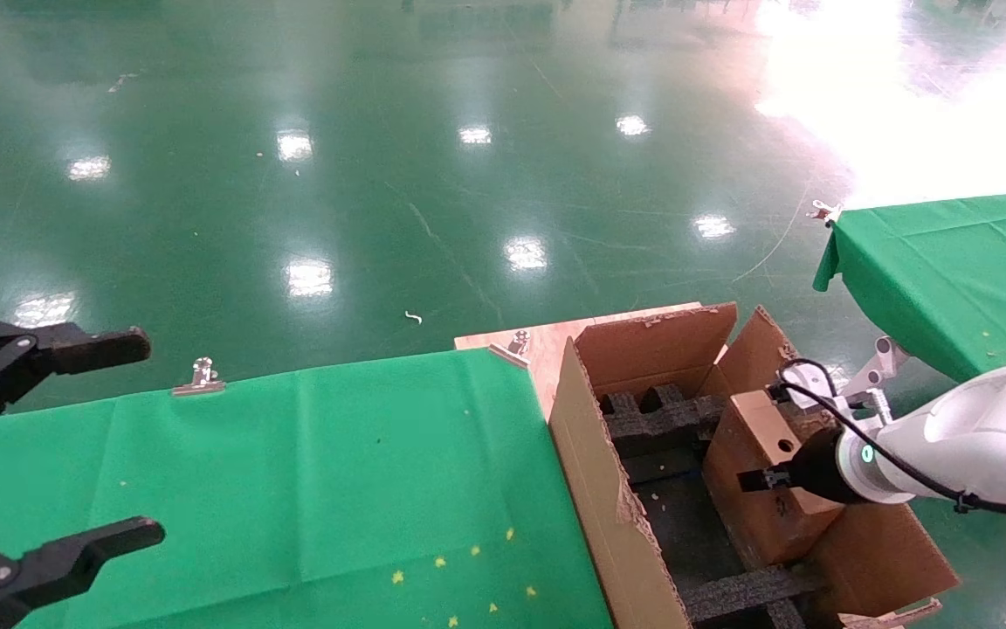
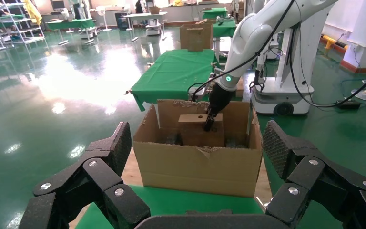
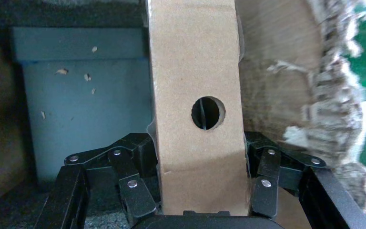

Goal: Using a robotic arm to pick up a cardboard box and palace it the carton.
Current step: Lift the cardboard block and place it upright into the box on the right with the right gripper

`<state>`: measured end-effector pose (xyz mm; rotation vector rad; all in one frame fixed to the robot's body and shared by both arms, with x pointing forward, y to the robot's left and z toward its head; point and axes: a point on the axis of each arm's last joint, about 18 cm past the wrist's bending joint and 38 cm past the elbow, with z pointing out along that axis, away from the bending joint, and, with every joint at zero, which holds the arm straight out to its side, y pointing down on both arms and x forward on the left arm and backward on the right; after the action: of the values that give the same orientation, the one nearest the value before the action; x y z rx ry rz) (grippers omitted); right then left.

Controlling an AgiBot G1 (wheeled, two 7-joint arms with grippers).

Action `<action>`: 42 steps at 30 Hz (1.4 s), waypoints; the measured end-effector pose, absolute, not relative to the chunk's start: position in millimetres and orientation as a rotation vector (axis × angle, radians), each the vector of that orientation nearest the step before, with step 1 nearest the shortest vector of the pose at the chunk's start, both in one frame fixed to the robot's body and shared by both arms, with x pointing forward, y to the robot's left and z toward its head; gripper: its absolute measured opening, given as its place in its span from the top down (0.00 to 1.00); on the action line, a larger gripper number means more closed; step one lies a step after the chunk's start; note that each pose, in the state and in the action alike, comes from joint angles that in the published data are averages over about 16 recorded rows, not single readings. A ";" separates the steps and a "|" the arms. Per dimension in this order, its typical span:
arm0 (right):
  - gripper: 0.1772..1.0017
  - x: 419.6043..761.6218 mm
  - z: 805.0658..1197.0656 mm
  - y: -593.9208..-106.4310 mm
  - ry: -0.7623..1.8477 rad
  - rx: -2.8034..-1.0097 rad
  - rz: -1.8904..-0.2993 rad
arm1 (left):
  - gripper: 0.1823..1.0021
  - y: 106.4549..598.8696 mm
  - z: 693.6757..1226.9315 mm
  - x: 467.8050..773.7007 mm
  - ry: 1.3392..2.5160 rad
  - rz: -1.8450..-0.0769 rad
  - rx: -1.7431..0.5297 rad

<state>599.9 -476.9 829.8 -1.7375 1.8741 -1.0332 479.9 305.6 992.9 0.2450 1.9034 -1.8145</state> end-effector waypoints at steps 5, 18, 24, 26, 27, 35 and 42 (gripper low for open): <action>0.82 601.4 820.9 -477.5 1.886 -1.745 -1.019 | 0.00 305.6 992.9 479.9 1.903 -1.815 0.245; 0.83 606.8 799.5 -481.2 1.919 -1.771 -0.977 | 0.00 305.6 992.9 479.9 1.903 -1.815 0.245; 0.83 609.1 793.1 -481.8 1.927 -1.782 -0.958 | 0.00 305.6 992.9 479.9 1.903 -1.815 0.245; 0.83 609.6 791.5 -481.9 1.930 -1.784 -0.953 | 0.00 305.6 992.9 479.9 1.903 -1.815 0.245; 0.83 609.8 790.9 -482.0 1.931 -1.785 -0.951 | 0.00 305.6 992.9 479.9 1.903 -1.815 0.245; 0.81 610.5 789.7 -482.2 1.935 -1.783 -0.942 | 0.00 305.7 992.9 480.0 1.903 -1.815 0.244; 0.76 611.4 795.0 -483.1 1.932 -1.773 -0.953 | 0.00 305.7 992.9 480.0 1.903 -1.815 0.244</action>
<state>611.4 -483.1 795.0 -1.7728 1.9319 -0.9528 480.0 305.7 992.9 0.2442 1.9031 -1.8147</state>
